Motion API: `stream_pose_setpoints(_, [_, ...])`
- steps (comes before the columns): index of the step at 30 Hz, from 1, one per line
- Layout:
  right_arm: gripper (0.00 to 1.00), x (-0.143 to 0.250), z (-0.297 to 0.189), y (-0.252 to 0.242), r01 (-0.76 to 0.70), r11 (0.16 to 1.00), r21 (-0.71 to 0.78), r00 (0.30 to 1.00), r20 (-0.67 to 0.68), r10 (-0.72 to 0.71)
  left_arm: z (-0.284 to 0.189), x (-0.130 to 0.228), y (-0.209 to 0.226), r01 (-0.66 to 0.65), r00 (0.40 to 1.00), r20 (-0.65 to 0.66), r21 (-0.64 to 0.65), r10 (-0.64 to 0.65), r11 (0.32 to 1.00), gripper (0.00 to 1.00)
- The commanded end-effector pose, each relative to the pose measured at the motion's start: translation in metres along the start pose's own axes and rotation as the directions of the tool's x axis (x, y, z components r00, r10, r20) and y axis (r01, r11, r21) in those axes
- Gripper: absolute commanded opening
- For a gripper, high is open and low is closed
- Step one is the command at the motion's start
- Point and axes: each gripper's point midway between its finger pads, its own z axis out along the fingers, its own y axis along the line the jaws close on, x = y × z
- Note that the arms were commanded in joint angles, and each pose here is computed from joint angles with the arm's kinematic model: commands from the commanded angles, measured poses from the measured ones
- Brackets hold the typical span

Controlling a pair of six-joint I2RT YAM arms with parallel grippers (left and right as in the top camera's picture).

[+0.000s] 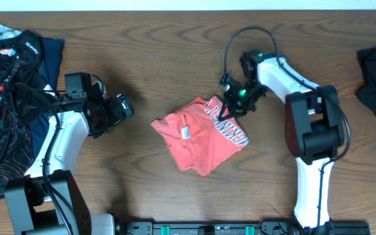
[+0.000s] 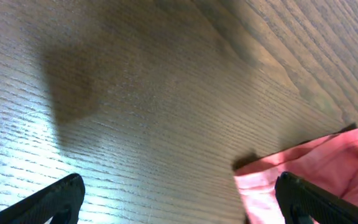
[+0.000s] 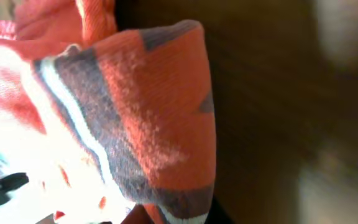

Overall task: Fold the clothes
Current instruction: 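Grasp the folded shirt's back edge with the right gripper and lift it backward, then carry the lifted red shirt to the back right corner with the right gripper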

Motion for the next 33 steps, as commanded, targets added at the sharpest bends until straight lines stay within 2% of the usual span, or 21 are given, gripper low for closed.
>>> stream_pose_setpoints(1, [0.02,-0.025,-0.070,0.022,0.058,0.977,0.204,0.982,0.165,-0.093,-0.001,-0.001,0.001,0.004,1.000,0.004,-0.002,-0.004,1.000,0.99])
stream_pose_setpoints(9, [0.01,-0.028,-0.191,0.070,0.063,0.932,0.358,0.918,0.345,-0.194,-0.001,-0.001,0.001,0.004,1.000,0.003,-0.002,-0.004,1.000,0.99])
stream_pose_setpoints(14, [0.01,-0.027,-0.243,0.072,0.013,0.902,0.431,0.872,0.437,-0.221,-0.001,0.002,-0.007,0.003,1.000,-0.013,0.043,-0.002,0.999,0.99])
stream_pose_setpoints(18, [0.01,-0.026,-0.274,0.052,-0.070,0.901,0.428,0.842,0.510,-0.176,-0.001,0.004,-0.013,-0.005,1.000,-0.022,0.062,0.007,0.998,0.99])
stream_pose_setpoints(23, [0.01,-0.018,-0.307,0.004,-0.210,0.890,0.404,0.808,0.584,-0.074,0.003,0.013,-0.028,-0.053,0.998,-0.038,0.081,0.056,0.995,0.99])
stream_pose_setpoints(27, [0.01,-0.003,-0.333,-0.039,-0.363,0.843,0.398,0.767,0.642,0.027,0.009,0.021,-0.049,-0.120,0.991,-0.039,0.105,0.124,0.987,0.99])
stream_pose_setpoints(30, [0.01,0.016,-0.353,-0.075,-0.496,0.761,0.418,0.726,0.680,0.100,0.012,0.027,-0.065,-0.172,0.984,-0.033,0.128,0.177,0.977,0.99])
stream_pose_setpoints(33, [0.01,0.029,-0.366,-0.095,-0.557,0.723,0.409,0.695,0.706,0.136,0.016,0.034,-0.079,-0.177,0.982,-0.040,0.140,0.184,0.974,0.99])
